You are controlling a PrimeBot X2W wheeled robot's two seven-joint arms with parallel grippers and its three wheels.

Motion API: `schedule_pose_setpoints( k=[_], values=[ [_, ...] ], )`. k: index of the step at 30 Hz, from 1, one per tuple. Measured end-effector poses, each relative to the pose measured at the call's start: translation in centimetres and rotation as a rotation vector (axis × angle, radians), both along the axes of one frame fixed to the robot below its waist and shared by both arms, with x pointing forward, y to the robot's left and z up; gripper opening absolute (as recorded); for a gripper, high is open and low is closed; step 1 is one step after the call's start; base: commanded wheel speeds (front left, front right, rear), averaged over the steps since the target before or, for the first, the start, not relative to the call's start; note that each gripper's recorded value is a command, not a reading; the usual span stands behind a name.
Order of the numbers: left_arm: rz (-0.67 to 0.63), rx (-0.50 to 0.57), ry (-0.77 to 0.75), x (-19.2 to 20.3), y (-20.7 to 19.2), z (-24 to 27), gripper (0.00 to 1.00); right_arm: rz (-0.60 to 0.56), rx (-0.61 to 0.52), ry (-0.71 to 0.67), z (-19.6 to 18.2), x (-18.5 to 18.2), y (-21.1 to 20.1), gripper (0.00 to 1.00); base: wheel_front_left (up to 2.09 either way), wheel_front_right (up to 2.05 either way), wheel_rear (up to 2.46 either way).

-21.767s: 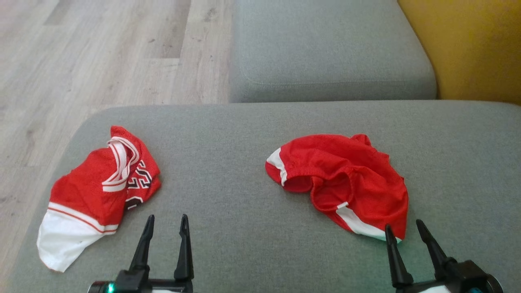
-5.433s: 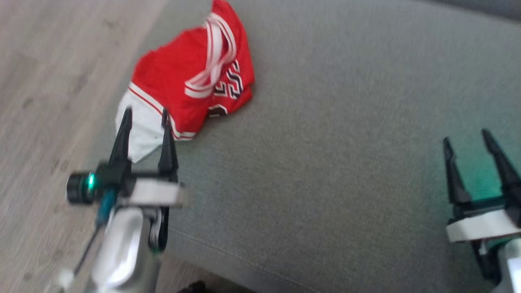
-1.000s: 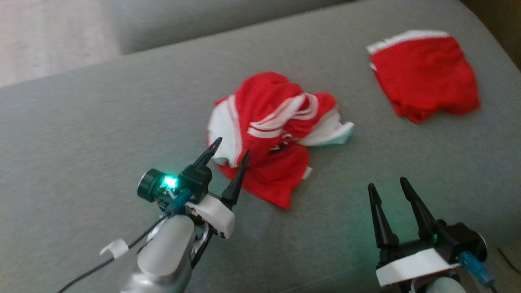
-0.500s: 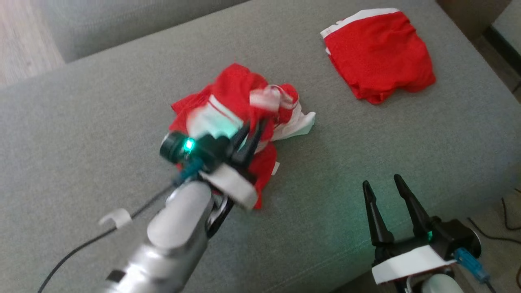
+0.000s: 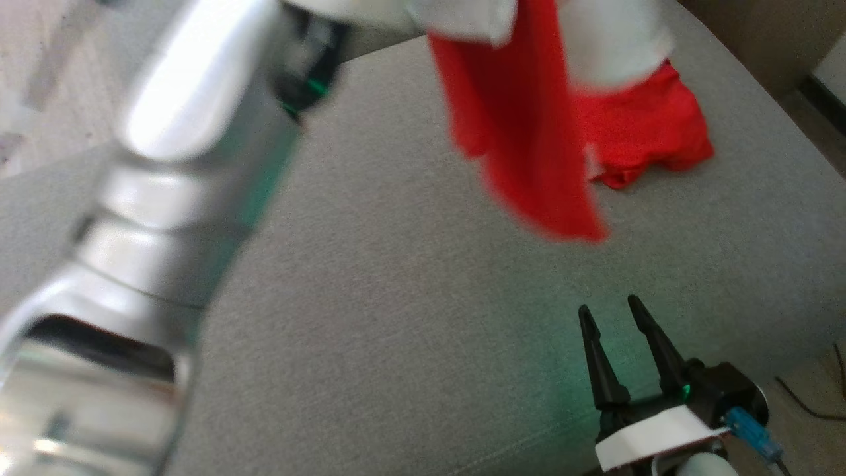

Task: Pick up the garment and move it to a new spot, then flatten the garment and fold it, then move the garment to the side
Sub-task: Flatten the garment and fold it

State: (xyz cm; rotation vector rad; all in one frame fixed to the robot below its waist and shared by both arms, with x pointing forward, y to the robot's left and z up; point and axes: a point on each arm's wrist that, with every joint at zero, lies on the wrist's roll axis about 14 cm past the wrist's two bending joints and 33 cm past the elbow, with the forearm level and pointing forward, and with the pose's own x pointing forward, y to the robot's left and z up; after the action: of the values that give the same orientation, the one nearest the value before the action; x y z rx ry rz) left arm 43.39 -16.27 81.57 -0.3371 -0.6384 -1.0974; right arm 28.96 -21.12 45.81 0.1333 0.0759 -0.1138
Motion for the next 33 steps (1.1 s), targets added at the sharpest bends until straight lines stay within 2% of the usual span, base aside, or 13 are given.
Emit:
schedule_pose_setpoints(
  k=[2,4,6,9,11,14,17,18,19,21,24,28,33],
  values=[
    [0.071,-0.007,-0.003,1.9,2.4,0.7,0.0,0.015,0.004,0.006,-0.3,0.1,0.4,1.0,0.0,0.0,0.0],
    [0.161,0.023,0.052,4.6,5.2,-1.5,0.0,0.029,0.009,0.013,-0.5,0.1,0.8,1.0,0.0,0.0,0.0],
    [0.249,0.087,0.164,7.1,8.2,-6.5,0.0,0.042,0.014,0.024,-0.9,0.1,1.2,1.0,0.0,0.0,0.0],
    [0.351,0.193,0.426,8.3,12.8,-18.0,0.0,0.061,0.015,0.034,-1.2,0.5,1.6,1.0,0.0,0.0,0.0],
    [0.402,0.247,0.625,6.8,15.8,-26.1,0.0,0.074,0.015,0.039,-1.4,0.9,1.8,1.0,0.0,0.0,0.0],
    [0.476,0.321,0.881,2.4,20.2,-36.1,0.0,0.096,0.012,0.043,-1.5,1.7,2.2,1.0,0.0,0.0,0.0],
    [0.532,0.357,1.035,-1.8,23.3,-41.5,0.0,0.137,0.009,0.052,-1.8,2.6,3.2,1.0,0.0,0.0,0.0],
    [0.54,0.361,1.064,-2.9,23.7,-42.4,0.28,0.152,0.006,0.055,-1.9,2.8,3.5,1.0,0.0,0.0,0.0],
    [0.543,0.37,1.08,-3.7,24.0,-43.1,1.0,0.166,0.005,0.056,-2.0,3.1,3.8,1.0,0.0,0.0,0.0],
    [0.539,0.384,1.069,-4.5,24.2,-43.1,1.0,0.192,0.003,0.06,-2.1,3.6,4.4,1.0,0.0,0.0,0.0],
    [0.554,0.422,0.969,-3.7,25.2,-41.4,1.0,0.235,0.001,0.064,-2.3,4.2,5.5,1.0,0.0,0.0,0.0],
    [0.562,0.496,0.772,0.4,26.1,-36.7,1.0,0.267,0.004,0.074,-2.7,4.9,6.4,1.0,0.0,0.0,0.0],
    [0.462,0.568,0.543,5.5,21.5,-29.0,1.0,0.279,0.003,0.074,-2.8,6.0,6.7,1.0,0.0,0.0,0.0]
  ],
)
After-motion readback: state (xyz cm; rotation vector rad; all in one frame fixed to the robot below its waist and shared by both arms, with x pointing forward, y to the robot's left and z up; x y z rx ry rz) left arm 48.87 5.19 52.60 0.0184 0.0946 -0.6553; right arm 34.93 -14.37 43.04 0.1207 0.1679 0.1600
